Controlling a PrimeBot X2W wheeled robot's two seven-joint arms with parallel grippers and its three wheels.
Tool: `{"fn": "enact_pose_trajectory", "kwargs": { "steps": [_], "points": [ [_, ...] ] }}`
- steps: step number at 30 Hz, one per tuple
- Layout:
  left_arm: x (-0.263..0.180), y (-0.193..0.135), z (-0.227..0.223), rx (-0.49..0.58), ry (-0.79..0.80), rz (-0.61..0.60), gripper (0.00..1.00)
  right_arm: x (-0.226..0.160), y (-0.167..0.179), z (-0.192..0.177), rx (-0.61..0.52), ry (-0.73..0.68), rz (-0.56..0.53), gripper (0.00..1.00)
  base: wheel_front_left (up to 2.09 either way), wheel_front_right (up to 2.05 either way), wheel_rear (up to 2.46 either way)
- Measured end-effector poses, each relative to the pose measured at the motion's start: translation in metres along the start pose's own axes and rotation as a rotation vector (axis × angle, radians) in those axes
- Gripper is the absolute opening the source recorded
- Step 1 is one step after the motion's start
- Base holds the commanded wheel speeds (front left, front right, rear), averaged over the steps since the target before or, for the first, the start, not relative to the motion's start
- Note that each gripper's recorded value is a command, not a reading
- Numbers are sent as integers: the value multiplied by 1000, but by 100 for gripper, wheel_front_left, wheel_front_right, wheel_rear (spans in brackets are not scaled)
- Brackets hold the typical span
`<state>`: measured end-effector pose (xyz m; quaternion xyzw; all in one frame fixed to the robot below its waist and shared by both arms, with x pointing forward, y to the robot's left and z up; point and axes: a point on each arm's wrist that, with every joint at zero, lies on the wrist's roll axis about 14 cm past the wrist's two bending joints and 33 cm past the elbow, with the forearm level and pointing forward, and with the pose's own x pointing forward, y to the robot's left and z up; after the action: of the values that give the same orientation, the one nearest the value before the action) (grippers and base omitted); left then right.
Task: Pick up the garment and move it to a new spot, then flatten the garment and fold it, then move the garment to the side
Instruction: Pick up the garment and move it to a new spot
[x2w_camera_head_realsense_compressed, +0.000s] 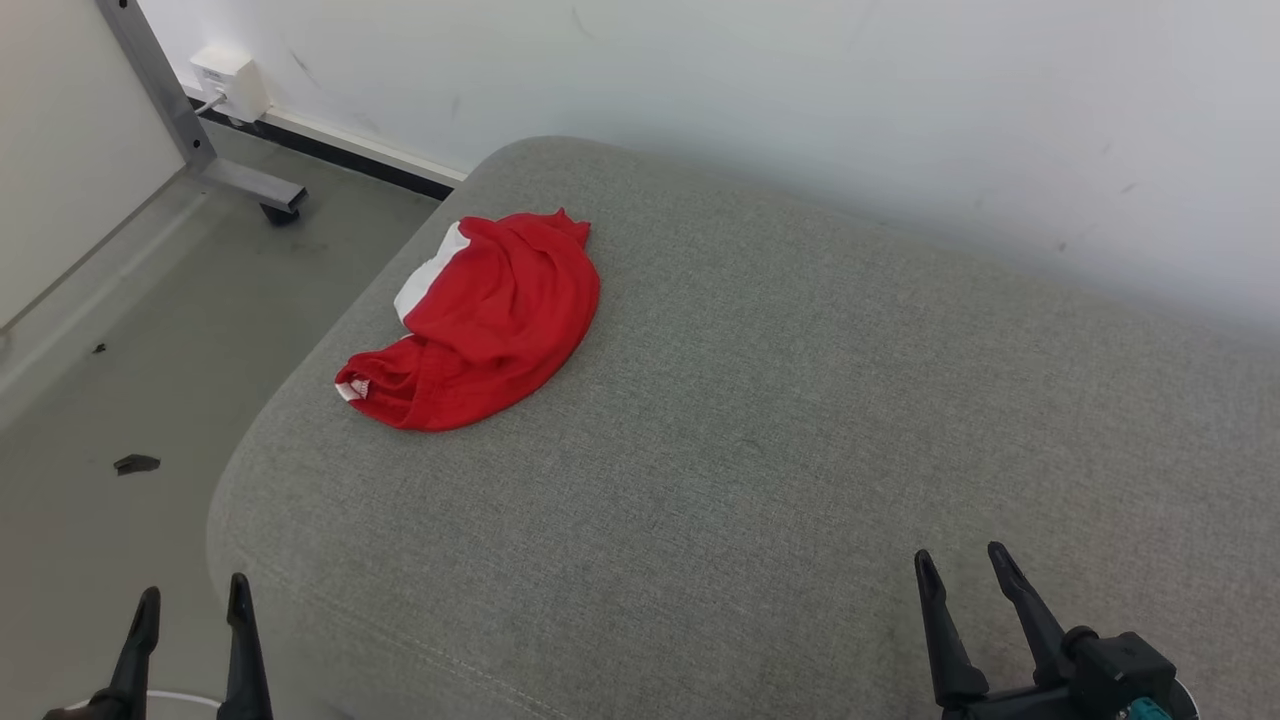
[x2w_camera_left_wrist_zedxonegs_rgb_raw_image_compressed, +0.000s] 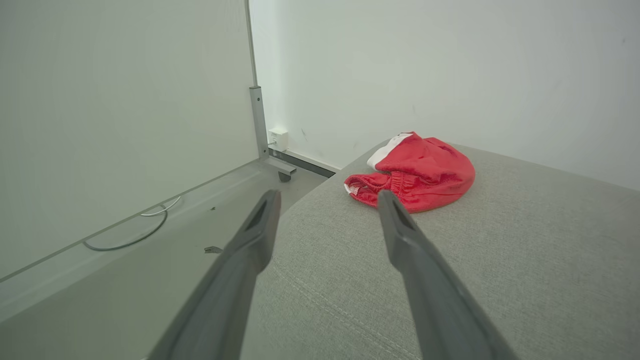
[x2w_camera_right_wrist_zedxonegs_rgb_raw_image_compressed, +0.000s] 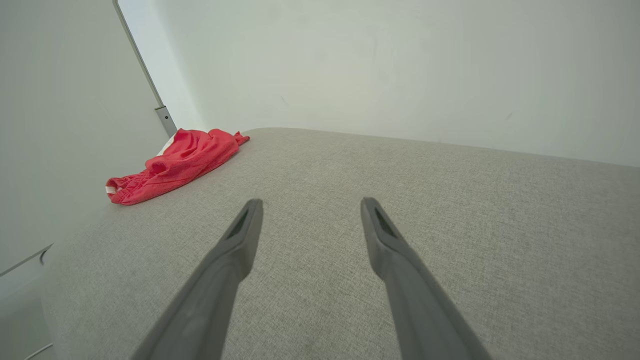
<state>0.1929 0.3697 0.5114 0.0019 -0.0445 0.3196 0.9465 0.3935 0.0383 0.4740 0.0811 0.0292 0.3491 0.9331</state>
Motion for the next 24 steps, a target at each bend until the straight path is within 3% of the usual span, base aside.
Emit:
{"fn": "enact_pose_trajectory", "kwargs": {
  "steps": [12, 19, 24],
  "points": [
    [28, -9, 15, -10, -48, -34, 100, -5, -27, 10, -27, -31, -70, 100, 0, 0, 0],
    [101, -32, 81, -32, -227, -98, 100, -11, -76, 37, -114, -94, -165, 100, 0, 0, 0],
    [162, -61, 125, -33, -327, -152, 100, -30, -131, 40, -155, -93, -296, 100, 0, 0, 0]
  ]
}}
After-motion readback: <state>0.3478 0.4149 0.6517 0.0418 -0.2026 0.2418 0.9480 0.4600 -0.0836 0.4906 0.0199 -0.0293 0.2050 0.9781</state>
